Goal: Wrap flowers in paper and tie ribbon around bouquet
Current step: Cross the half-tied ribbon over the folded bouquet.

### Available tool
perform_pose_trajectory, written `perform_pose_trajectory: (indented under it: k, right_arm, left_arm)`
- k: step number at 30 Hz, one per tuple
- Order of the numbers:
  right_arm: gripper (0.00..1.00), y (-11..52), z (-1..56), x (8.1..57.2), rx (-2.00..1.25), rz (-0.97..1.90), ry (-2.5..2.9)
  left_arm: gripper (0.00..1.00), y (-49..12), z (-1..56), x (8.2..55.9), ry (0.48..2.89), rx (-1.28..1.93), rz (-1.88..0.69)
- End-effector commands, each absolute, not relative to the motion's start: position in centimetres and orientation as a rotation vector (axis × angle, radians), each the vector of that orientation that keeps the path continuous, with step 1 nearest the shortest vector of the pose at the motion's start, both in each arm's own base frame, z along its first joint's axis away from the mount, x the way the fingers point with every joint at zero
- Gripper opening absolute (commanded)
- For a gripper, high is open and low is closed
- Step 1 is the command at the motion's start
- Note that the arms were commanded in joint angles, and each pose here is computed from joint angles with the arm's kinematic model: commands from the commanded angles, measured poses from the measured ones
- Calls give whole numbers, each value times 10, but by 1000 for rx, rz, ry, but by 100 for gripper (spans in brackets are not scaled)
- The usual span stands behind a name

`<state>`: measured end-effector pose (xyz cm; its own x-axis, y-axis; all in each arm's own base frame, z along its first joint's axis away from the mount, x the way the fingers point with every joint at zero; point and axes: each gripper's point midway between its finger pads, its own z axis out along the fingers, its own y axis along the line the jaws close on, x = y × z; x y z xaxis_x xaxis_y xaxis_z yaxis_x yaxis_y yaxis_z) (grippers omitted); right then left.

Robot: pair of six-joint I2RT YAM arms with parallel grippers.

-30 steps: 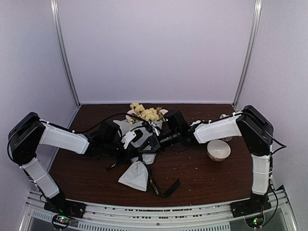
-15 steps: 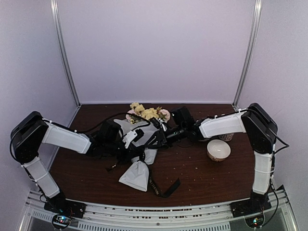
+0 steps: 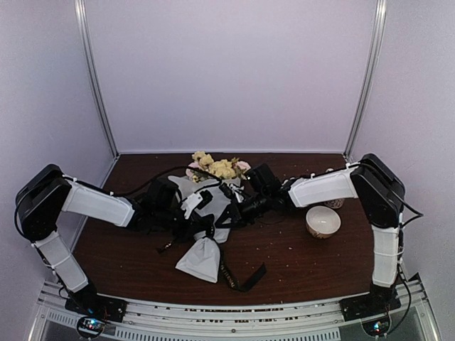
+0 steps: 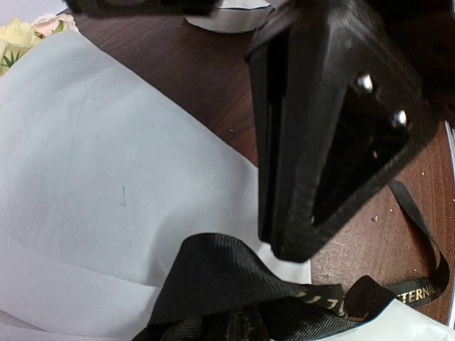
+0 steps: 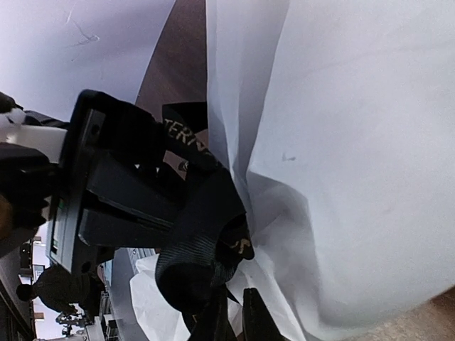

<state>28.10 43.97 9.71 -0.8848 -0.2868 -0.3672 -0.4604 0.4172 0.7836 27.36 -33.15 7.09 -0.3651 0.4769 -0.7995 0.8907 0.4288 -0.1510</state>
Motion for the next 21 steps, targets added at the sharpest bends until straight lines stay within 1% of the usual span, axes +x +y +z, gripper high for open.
perform_pose_trajectory:
  k: [1,5,8,10,13,21]
  right_arm:
    - [8,451,92,275,-687,1487,2487]
    - [9,457,95,270,-721,1557,2454]
    - [13,464,109,267,-723,1668,2370]
    - [17,466,117,269,-710,1691,2333]
    - [20,465,106,274,-696,1631,2375]
    - [22,459,90,285,-665,1483,2437]
  left_arm:
    - [0,-341,92,275,1920,1150,-809]
    - [0,-345,101,274,1884,1153,-841]
    - [0,-348,105,276,1874,1152,-849]
    - [0,-349,103,276,1880,1157,-853]
    - [0,-350,105,274,1871,1164,-867]
    - [0,-351,106,272,1860,1169,-882]
